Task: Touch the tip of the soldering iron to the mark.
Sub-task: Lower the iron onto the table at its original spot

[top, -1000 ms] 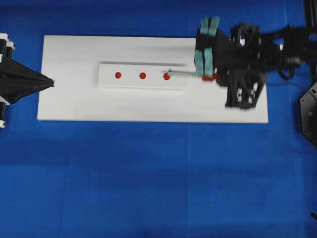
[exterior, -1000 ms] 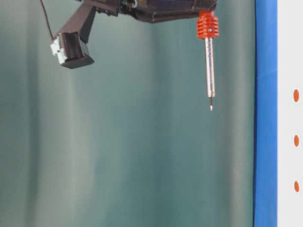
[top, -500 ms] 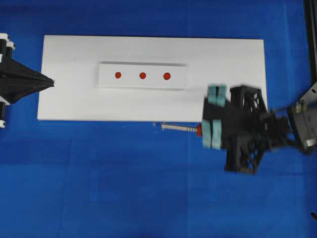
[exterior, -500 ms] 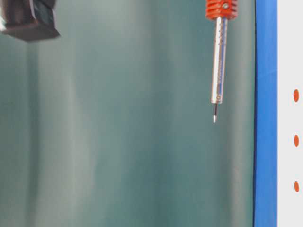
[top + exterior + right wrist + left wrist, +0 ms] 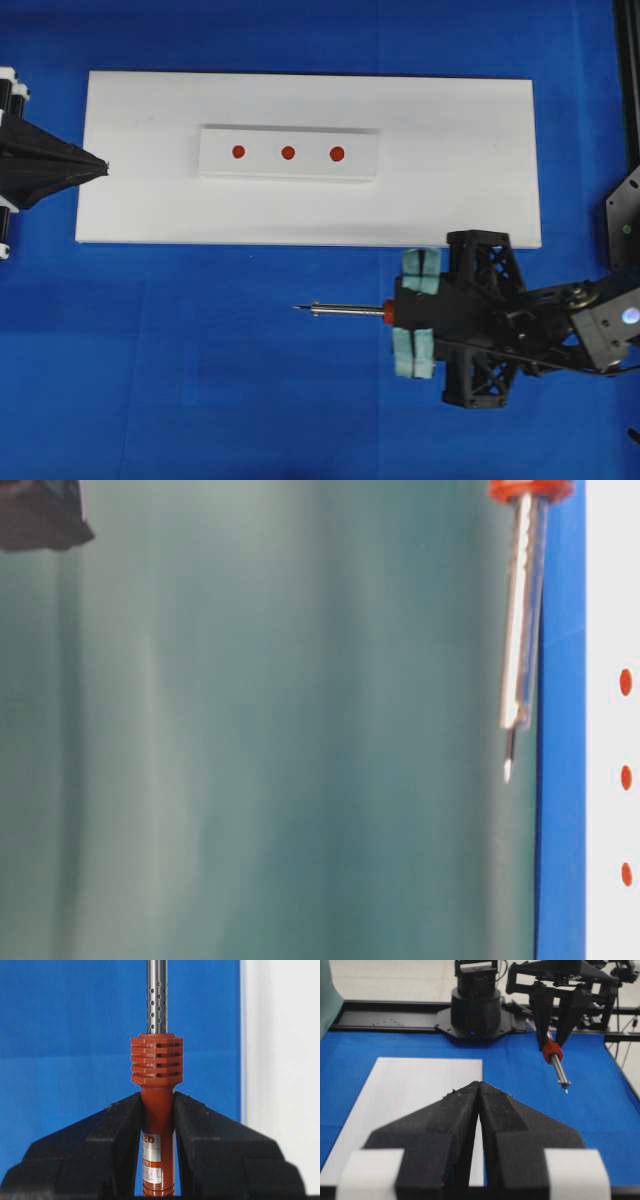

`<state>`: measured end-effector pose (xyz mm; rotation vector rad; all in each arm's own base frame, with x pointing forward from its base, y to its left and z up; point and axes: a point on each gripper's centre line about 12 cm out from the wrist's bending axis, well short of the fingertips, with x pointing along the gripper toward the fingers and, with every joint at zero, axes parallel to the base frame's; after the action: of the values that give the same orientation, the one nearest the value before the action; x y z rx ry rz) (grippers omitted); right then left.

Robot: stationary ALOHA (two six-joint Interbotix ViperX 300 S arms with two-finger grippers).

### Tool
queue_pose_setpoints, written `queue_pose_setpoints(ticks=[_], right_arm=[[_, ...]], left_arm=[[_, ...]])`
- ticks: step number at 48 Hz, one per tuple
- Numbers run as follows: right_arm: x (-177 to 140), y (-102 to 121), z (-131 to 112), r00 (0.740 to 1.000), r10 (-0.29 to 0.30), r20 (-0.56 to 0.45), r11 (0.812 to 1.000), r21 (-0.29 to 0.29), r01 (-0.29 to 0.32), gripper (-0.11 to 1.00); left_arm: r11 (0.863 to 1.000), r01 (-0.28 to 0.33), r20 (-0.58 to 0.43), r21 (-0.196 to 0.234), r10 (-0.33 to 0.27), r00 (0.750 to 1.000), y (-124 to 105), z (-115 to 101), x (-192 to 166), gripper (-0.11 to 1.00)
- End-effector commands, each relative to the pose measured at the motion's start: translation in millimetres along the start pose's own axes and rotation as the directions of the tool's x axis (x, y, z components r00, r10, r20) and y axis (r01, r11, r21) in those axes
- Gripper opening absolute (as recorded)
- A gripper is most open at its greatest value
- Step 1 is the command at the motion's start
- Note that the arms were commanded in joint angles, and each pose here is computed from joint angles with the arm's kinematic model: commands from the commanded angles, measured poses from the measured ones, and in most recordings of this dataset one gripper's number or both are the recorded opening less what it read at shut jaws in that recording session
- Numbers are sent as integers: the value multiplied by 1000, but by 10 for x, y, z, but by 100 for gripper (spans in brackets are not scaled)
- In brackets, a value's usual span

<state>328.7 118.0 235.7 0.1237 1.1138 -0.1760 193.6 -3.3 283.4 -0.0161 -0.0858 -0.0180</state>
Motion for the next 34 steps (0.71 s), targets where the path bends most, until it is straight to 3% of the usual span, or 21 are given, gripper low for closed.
queue_pose_setpoints(ticks=[1, 6, 18, 34], right_arm=[[-56, -1, 192, 999, 3, 50, 1000, 15, -4, 6], [62, -12, 331, 999, -18, 47, 1000, 21, 17, 6], [261, 129, 693, 997, -5, 74, 998, -57, 10, 6], [441, 208, 1023, 995, -8, 95, 999, -35, 11, 6]], left_arm=[[1000, 7, 17, 1, -7, 1000, -13, 52, 16, 2], [1000, 10, 17, 1, -10, 1000, -19, 52, 16, 2], [1000, 30, 18, -1, -30, 999, -58, 53, 15, 2], [1000, 31, 21, -1, -31, 999, -61, 61, 16, 2]])
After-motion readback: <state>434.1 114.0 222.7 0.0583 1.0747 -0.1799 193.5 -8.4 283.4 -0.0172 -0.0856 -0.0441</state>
